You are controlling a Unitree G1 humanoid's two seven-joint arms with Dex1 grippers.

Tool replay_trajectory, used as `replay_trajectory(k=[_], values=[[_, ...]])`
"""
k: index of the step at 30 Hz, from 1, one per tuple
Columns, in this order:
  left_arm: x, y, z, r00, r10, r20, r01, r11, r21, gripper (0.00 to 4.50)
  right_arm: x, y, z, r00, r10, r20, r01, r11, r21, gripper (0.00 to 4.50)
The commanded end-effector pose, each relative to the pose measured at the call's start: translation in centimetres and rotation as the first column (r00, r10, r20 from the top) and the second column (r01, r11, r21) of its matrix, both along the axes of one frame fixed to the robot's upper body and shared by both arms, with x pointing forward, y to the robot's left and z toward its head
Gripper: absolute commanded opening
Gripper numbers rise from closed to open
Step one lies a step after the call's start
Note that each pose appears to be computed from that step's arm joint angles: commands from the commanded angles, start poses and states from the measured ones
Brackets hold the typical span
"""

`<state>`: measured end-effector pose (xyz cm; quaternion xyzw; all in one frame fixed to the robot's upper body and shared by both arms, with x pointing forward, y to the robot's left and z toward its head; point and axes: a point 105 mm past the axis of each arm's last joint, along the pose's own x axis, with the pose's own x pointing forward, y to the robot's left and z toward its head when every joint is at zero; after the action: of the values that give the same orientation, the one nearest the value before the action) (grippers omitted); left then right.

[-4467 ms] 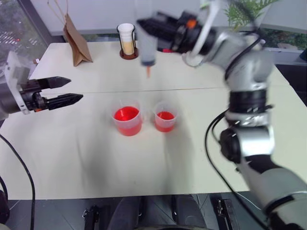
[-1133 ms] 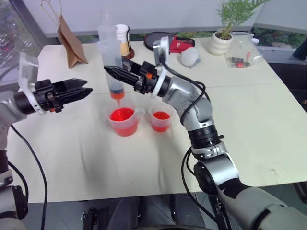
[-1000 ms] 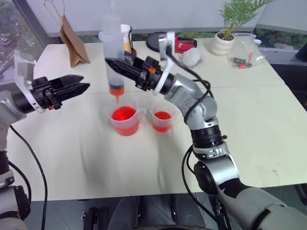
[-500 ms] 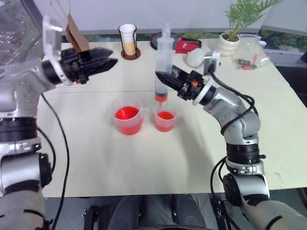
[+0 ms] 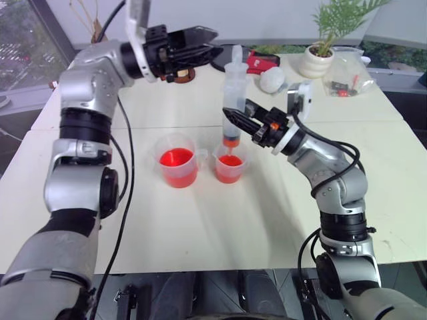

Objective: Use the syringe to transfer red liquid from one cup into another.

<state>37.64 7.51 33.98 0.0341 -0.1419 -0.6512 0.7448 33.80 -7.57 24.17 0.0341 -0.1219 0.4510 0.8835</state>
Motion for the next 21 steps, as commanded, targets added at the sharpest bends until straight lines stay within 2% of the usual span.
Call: replay_trajectory(k=[1, 5, 8, 10, 18, 21], values=[[0.3, -1.1, 0.6, 0.996, 0.007, 0.084, -0.011, 0.999, 0.047, 2.43, -1.0, -0.1, 1.6, 0.998, 0.004, 0.067, -0.006, 1.0, 0.016, 1.3], [0.4, -2.9, 0.5, 0.994, -0.021, 0.103, 0.015, 0.998, 0.054, 2.43, -1.1, -0.2, 1.4, 0.998, 0.001, 0.066, -0.002, 1.0, 0.01, 1.3], [0.6, -3.7, 0.4, 0.994, -0.025, 0.103, 0.022, 0.999, 0.032, 1.12, -1.1, -0.1, 1.0, 0.998, 0.001, 0.061, -0.002, 1.0, 0.002, 1.3], [0.5, -3.9, 0.6, 0.994, -0.041, 0.096, 0.04, 0.999, 0.016, 0.05, -1.1, -0.1, 0.9, 0.998, 0.001, 0.059, -0.001, 1.0, -0.003, 1.3], [0.1, -4.2, -0.6, 0.993, -0.098, 0.071, 0.093, 0.994, 0.061, 0.05, -0.9, -0.7, 0.9, 0.998, -0.022, 0.063, 0.023, 1.0, -0.012, 1.3], [0.0, -4.1, -2.1, 0.993, -0.113, 0.046, 0.108, 0.989, 0.098, 0.05, -0.9, -1.0, 1.7, 0.996, -0.034, 0.083, 0.035, 0.999, -0.009, 1.3]])
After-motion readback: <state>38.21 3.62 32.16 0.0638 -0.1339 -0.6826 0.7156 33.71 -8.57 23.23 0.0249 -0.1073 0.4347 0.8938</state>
